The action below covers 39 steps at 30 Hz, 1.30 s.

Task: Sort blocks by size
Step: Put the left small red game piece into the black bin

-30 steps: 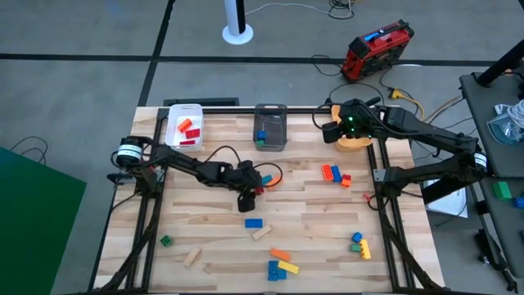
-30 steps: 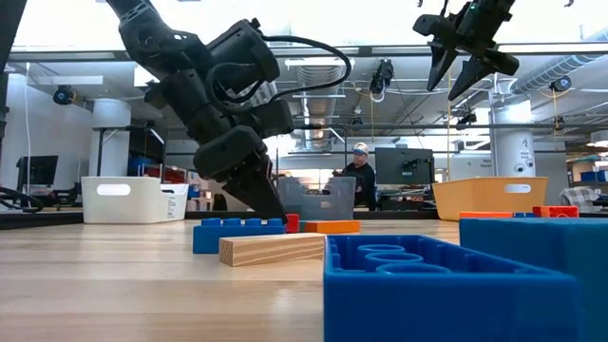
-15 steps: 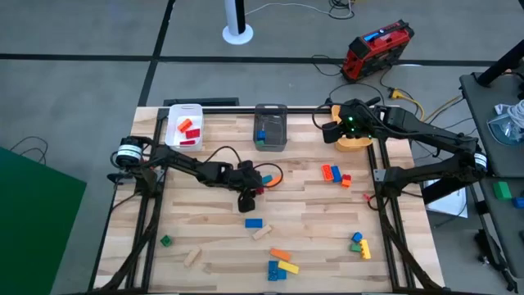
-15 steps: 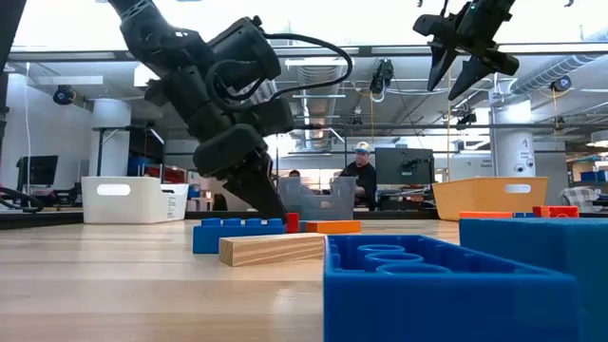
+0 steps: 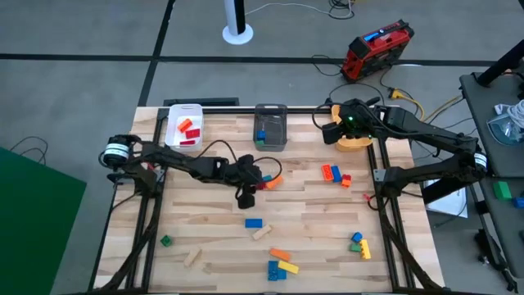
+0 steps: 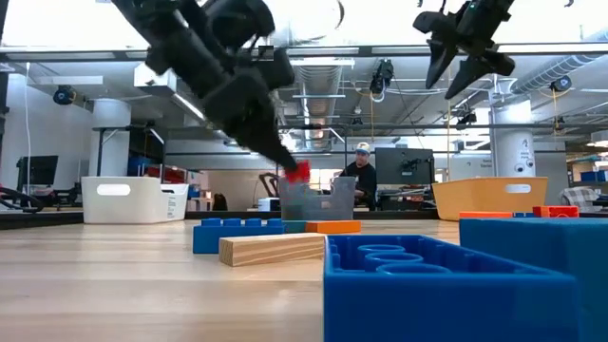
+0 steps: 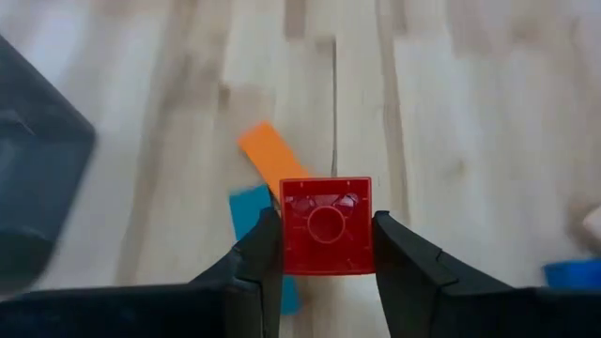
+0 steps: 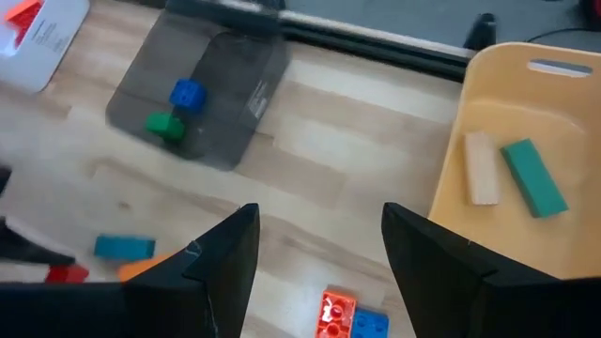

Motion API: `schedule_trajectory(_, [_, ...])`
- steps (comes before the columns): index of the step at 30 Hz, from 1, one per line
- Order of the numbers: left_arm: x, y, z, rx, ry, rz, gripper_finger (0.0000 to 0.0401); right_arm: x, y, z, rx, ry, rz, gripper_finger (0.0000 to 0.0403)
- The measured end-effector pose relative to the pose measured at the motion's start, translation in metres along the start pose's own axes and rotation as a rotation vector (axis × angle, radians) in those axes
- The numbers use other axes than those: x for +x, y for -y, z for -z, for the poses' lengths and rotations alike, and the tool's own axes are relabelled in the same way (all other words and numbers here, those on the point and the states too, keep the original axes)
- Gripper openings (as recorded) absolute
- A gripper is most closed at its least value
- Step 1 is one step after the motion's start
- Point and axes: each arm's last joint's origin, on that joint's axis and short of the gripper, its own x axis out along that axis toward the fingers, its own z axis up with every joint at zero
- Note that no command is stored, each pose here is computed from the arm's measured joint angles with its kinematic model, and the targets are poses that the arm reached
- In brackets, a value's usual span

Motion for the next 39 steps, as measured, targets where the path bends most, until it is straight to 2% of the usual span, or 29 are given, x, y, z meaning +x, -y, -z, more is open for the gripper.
schedule_trajectory(3, [-0.014, -0.005, -0.013, 0.008, 0.059, -0.026, 0.0106, 0.001, -0.008, -0.002, -0.022, -0.012, -0.103, 0.0215])
schedule_trajectory(8, [-0.040, -0.020, -0.037, 0.037, 0.169, -0.098, 0.0106, 0.012, -0.026, -0.012, 0.062, -0.045, -0.314, 0.0215])
schedule_trajectory(13, [-0.067, -0.031, -0.065, 0.038, 0.285, -0.141, 0.0107, 0.036, -0.047, -0.018, 0.134, -0.105, -0.454, 0.0215])
schedule_trajectory(18, [-0.078, -0.034, -0.082, 0.067, 0.263, -0.197, 0.0108, 0.052, -0.072, -0.024, 0.163, -0.159, -0.667, 0.0215])
schedule_trajectory(20, [-0.080, -0.035, -0.088, 0.069, 0.246, -0.204, 0.0109, 0.055, -0.080, -0.024, 0.168, -0.161, -0.715, 0.0215])
schedule_trajectory(25, [-0.083, -0.036, -0.100, 0.064, 0.234, -0.206, 0.0109, 0.061, -0.091, -0.019, 0.149, -0.168, -0.747, 0.0217])
schedule_trajectory(32, [-0.085, -0.037, -0.115, 0.059, 0.260, -0.208, 0.0109, 0.069, -0.098, -0.013, 0.128, -0.195, -0.739, 0.0245])
schedule_trajectory(39, [-0.087, -0.037, -0.120, 0.057, 0.272, -0.209, 0.0110, 0.066, -0.099, -0.014, 0.098, -0.171, -0.757, 0.0254])
